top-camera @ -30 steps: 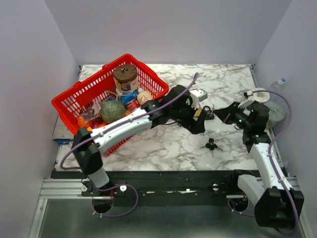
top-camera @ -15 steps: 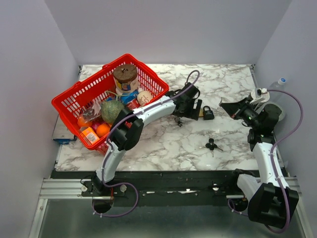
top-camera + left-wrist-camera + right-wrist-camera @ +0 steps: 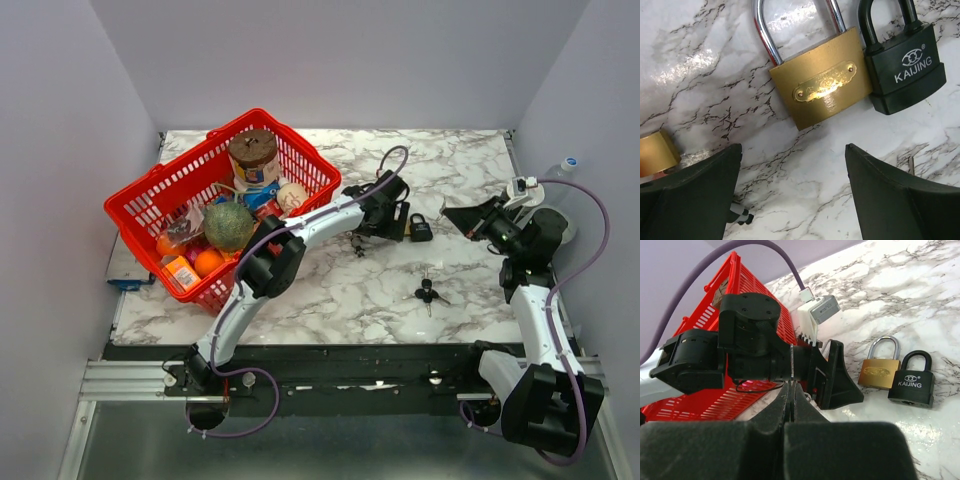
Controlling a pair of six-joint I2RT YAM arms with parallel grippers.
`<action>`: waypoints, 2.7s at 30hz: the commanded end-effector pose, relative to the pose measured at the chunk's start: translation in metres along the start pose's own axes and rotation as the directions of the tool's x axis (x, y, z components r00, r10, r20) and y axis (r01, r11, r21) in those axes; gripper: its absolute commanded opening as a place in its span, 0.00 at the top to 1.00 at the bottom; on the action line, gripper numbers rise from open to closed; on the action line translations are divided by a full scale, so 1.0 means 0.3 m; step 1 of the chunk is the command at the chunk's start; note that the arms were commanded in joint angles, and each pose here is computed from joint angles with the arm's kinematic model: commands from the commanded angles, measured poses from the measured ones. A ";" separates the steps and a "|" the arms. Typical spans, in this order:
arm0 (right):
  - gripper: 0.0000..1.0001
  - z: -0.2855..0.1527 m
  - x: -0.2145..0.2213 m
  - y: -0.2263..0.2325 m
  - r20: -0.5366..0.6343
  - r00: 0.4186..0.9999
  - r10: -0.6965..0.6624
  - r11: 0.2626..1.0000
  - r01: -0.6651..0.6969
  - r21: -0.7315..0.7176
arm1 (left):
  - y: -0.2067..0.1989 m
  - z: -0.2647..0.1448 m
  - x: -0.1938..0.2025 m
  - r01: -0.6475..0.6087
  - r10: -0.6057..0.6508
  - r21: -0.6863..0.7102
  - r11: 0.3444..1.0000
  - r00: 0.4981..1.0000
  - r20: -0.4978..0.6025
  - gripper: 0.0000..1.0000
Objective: Unlock with the key
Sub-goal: Pick up the lock from the center of the board.
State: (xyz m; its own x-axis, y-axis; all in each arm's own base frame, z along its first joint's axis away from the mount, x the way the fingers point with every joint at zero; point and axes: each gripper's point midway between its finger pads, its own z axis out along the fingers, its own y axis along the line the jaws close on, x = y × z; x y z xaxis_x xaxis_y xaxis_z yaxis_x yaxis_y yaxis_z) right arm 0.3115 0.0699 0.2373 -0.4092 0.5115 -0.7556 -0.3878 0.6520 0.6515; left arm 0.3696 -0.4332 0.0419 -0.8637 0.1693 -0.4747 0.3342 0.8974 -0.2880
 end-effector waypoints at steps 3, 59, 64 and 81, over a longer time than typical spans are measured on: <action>0.99 0.002 0.008 0.002 -0.005 1.000 0.006 0.999 -0.006 -0.036 | 0.029 0.068 -0.010 0.002 -0.001 -0.071 0.997 1.000 0.015 0.09; 0.99 -0.002 0.028 0.025 -0.029 0.999 0.023 0.994 -0.026 -0.110 | -0.030 0.054 0.135 -0.109 0.123 -0.146 0.983 0.988 0.092 0.22; 0.99 -0.001 0.030 0.022 -0.030 0.999 0.025 0.994 -0.028 -0.107 | -0.100 0.069 0.044 -0.080 0.098 -0.131 0.988 0.985 0.143 0.14; 0.99 0.005 0.034 0.006 -0.037 0.999 0.035 0.994 -0.039 -0.097 | -0.071 0.196 0.024 -0.008 0.041 -0.231 0.973 0.990 0.138 0.09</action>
State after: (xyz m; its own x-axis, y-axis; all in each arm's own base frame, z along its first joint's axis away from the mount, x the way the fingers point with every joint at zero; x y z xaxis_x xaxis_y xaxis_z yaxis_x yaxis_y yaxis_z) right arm 0.3093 0.0760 0.2324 -0.4526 0.5312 -0.7163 -0.4304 0.5734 0.6971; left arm 0.3839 -0.4890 0.0350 -0.7528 0.1217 -0.6469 0.2890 0.9441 -0.1588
